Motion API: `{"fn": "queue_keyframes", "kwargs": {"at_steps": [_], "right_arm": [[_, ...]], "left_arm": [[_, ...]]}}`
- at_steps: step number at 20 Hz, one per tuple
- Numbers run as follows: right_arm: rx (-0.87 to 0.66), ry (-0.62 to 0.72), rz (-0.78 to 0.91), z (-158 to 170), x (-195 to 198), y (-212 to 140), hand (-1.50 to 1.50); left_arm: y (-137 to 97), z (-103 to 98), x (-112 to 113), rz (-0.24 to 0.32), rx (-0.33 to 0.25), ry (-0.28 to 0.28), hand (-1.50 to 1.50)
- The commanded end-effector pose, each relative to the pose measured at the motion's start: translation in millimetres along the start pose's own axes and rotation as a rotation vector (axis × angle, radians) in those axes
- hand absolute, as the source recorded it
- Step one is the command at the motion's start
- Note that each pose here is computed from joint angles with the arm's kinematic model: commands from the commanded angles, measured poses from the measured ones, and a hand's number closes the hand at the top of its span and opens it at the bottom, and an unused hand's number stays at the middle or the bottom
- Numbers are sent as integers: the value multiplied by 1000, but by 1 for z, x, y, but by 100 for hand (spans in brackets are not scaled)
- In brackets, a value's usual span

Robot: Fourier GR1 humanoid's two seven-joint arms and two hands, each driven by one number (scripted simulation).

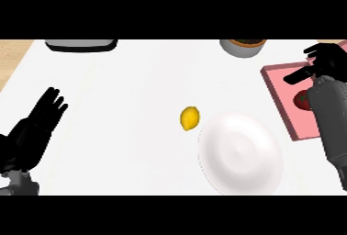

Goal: Pick the tomato from the plate and place it in the cardboard box

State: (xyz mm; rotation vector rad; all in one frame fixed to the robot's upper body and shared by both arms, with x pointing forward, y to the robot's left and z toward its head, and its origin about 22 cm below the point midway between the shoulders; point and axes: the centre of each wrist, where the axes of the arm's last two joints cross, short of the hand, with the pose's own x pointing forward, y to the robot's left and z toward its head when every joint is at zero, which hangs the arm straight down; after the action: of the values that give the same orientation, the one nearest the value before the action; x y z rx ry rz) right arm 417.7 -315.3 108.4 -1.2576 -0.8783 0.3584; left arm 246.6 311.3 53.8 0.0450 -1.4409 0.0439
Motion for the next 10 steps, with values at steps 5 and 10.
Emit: {"fn": "queue_keyframes", "kwargs": {"at_steps": [5, 10], "right_arm": [[-268, -32, -392, 0, -11, -11, -150], [-324, -10, -622, 14, -19, -24, -150]], "left_arm": [[-3, 12, -13, -7, -5, -3, 0], [2, 6, 6, -2, 33, -8, 0]]}}
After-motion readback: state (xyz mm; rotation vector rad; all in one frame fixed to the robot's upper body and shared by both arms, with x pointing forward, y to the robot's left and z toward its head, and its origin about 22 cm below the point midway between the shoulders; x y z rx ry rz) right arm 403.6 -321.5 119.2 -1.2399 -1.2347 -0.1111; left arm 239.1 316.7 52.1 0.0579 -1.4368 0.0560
